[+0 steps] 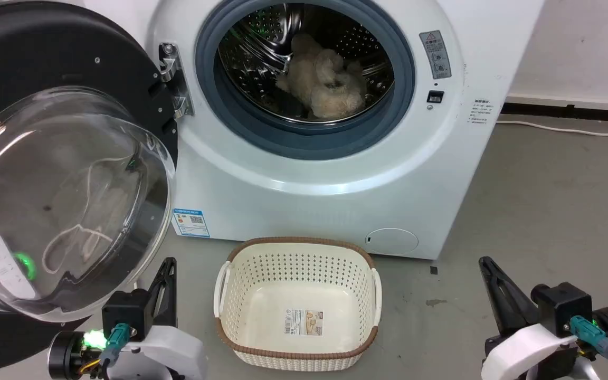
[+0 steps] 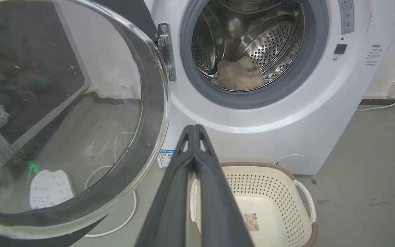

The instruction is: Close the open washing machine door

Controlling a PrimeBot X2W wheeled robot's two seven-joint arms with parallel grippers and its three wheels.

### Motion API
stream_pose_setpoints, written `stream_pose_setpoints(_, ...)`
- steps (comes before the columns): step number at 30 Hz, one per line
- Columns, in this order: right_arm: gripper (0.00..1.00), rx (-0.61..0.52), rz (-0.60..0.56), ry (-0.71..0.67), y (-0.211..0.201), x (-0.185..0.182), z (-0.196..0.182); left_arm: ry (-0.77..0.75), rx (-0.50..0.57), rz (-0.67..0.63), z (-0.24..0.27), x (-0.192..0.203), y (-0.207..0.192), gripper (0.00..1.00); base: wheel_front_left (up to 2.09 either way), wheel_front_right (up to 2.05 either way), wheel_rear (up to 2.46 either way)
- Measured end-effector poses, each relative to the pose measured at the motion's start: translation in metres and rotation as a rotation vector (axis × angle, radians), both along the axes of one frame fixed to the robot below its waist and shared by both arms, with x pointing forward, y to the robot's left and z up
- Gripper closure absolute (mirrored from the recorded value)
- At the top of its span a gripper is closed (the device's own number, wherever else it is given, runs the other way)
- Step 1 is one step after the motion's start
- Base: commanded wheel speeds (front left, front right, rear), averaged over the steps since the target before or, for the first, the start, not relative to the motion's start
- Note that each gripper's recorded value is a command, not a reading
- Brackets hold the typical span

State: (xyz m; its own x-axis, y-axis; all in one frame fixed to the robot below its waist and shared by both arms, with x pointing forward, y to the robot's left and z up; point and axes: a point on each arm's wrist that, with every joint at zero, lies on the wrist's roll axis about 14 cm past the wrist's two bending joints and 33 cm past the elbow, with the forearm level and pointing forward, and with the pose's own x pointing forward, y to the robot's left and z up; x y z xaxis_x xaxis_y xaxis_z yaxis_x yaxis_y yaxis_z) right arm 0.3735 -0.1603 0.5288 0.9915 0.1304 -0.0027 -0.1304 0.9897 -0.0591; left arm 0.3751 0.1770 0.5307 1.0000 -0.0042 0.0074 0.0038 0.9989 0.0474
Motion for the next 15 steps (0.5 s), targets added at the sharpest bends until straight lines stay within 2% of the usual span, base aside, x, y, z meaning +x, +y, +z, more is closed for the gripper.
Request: stream_pose_setpoints(15,1.0,0.0,0.0,0.0,0.0001,0.0,0.0,0.0,0.0,0.0,-0.0001,0.0,0.0,1.0,0.0,0.0,0.0)
